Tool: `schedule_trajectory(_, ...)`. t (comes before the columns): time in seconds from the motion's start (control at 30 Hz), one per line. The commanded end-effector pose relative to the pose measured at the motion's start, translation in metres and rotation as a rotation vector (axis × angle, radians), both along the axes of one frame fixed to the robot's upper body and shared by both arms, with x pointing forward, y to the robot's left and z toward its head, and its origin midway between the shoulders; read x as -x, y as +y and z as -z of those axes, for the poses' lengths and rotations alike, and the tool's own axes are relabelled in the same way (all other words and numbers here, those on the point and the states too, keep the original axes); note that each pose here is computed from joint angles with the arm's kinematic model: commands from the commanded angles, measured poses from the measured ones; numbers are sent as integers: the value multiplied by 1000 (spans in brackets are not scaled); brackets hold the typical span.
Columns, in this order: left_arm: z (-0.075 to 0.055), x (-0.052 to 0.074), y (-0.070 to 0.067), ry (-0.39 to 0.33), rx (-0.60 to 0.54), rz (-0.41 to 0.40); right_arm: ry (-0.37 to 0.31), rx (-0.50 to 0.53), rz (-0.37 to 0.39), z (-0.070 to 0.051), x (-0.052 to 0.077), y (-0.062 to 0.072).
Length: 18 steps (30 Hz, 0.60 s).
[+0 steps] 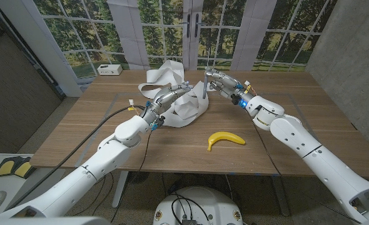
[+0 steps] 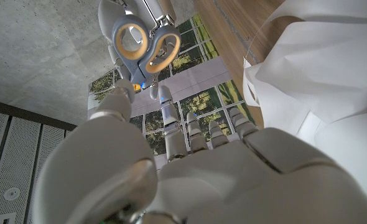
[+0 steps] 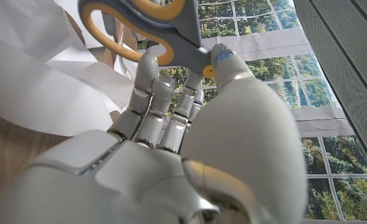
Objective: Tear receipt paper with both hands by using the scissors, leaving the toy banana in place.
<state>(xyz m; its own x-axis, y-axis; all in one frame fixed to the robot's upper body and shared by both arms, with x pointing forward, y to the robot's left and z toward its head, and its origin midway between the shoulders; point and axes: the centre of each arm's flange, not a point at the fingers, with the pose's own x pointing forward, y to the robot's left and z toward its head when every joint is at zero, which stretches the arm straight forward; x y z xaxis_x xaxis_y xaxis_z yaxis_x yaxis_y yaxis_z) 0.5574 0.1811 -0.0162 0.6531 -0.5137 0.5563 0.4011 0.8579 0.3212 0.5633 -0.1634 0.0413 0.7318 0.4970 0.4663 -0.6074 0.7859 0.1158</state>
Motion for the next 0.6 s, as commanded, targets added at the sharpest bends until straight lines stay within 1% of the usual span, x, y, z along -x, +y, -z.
schedule_trajectory(0.03, 1, -2, -4, 9, -15, 20, 7, 4, -12, 1, -1, 3)
schedule_trajectory(0.33, 3, -4, -9, 15, -23, 35, 7, 11, -19, 0, 0, 6)
schedule_trajectory(0.6, 4, -6, -10, 19, -33, 40, 8, 19, -20, -1, 1, 7)
